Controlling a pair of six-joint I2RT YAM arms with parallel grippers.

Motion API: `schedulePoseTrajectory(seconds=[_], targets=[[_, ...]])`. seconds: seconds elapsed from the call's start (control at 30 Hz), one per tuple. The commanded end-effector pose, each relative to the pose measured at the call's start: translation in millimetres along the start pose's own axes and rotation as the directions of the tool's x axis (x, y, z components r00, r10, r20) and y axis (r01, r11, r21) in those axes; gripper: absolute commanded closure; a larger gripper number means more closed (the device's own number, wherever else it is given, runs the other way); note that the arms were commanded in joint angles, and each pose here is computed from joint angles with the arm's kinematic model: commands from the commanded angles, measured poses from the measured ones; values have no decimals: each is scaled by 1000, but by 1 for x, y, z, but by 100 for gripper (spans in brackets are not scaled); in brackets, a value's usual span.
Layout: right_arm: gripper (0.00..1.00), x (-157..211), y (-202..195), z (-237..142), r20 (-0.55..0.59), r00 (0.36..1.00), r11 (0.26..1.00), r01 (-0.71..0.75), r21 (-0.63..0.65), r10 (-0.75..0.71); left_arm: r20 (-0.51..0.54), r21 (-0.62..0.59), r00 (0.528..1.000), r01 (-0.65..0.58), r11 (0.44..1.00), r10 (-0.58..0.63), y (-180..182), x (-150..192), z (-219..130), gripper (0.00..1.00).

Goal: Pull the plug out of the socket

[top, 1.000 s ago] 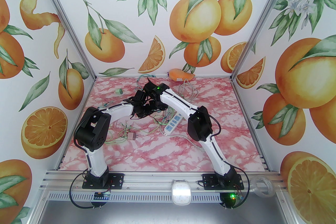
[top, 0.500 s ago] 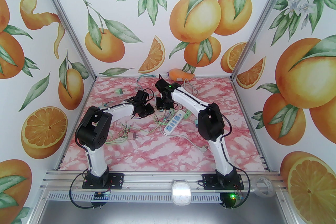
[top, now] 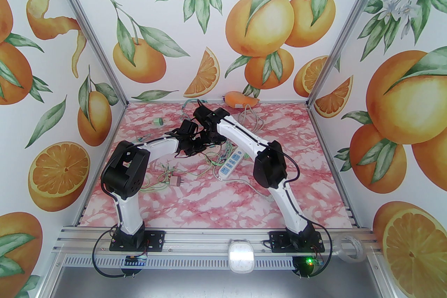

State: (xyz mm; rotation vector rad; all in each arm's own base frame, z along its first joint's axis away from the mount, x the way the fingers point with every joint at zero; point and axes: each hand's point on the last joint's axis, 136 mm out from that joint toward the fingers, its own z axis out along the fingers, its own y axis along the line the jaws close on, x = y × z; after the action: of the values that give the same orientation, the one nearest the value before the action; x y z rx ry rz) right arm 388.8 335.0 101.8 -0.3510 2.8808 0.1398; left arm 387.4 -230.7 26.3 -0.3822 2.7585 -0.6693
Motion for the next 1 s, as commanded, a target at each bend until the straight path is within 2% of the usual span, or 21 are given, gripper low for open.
schedulePoseTrajectory(seconds=[0.0,0.37,0.57,0.77,0.87,0.97], targets=[[75,-12,20,-47,98,995,989,10,-151,5,-318,-352,943,-25,936,-94,104,109,36,78],[73,-9,-65,-63,146,973,977,-157,-145,178,-290,-335,954,-25,942,-78,96,96,30,78],[73,-7,-127,-70,190,918,929,-313,-196,349,-259,-285,965,-37,958,-40,79,82,23,74],[71,-7,-202,-71,235,796,824,-496,-274,557,-151,-131,985,-101,986,81,23,42,-5,54],[69,-7,-226,-62,226,742,765,-548,-338,631,-83,-35,984,-162,986,159,-14,21,-28,39],[69,-7,-241,-50,210,725,743,-573,-344,656,9,26,976,-216,976,215,-44,1,-58,18]])
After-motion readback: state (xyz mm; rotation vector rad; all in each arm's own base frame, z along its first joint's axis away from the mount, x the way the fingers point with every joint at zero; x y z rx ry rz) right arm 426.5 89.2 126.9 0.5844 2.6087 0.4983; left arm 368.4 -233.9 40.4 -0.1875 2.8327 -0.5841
